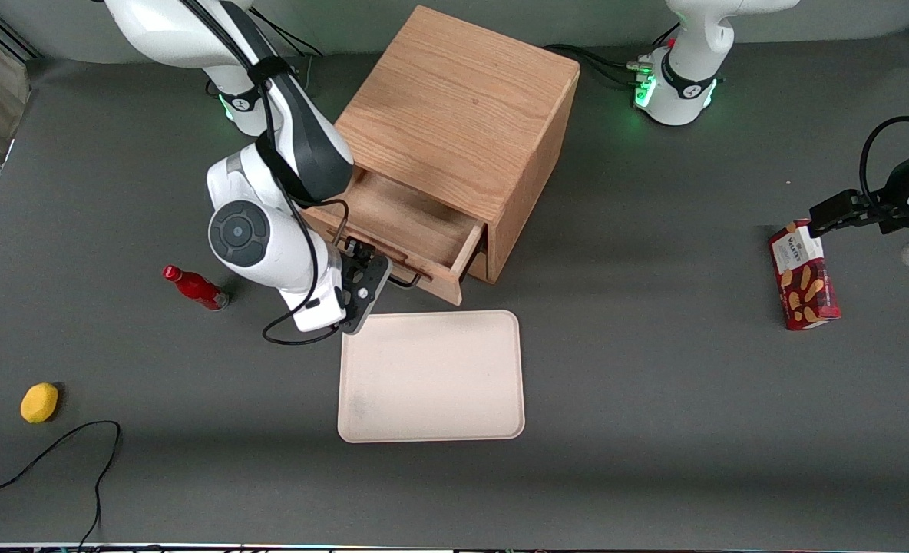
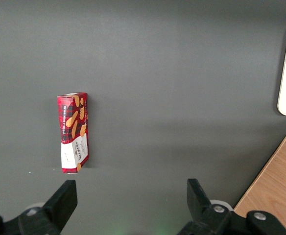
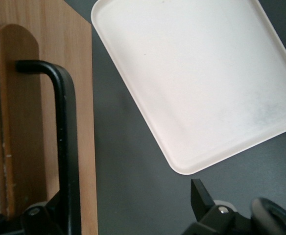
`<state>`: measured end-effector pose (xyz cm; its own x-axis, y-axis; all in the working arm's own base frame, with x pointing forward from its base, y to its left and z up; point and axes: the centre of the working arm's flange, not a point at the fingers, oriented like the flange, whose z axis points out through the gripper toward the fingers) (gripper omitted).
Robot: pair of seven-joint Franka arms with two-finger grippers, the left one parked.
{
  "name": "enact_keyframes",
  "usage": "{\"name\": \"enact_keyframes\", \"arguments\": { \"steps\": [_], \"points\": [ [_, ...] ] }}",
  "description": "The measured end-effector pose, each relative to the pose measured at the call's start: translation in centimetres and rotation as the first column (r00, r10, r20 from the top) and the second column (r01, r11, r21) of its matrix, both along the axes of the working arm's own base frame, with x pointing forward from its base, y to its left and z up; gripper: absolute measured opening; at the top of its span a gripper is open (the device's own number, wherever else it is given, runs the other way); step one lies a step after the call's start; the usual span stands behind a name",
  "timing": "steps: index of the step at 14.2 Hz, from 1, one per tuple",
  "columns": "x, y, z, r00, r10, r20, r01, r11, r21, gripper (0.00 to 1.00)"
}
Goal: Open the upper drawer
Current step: 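Pull the upper drawer outward by its handle with the right gripper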
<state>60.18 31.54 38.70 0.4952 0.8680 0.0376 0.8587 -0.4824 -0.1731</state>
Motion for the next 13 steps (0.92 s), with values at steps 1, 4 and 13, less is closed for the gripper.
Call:
{"name": "enact_keyframes", "arguments": {
  "steps": [1, 4, 13],
  "points": [
    [0.4, -0.3, -0.1, 1.0, -0.005, 0.002, 0.005, 1.0, 0.0, 1.0],
    [1.2, -0.4, -0.1, 1.0, -0.011, 0.007, 0.011, 1.0, 0.001, 1.0],
    [3.5, -0.9, 0.9, 1.0, -0.027, 0.009, 0.027, 1.0, 0.011, 1.0]
  ]
}}
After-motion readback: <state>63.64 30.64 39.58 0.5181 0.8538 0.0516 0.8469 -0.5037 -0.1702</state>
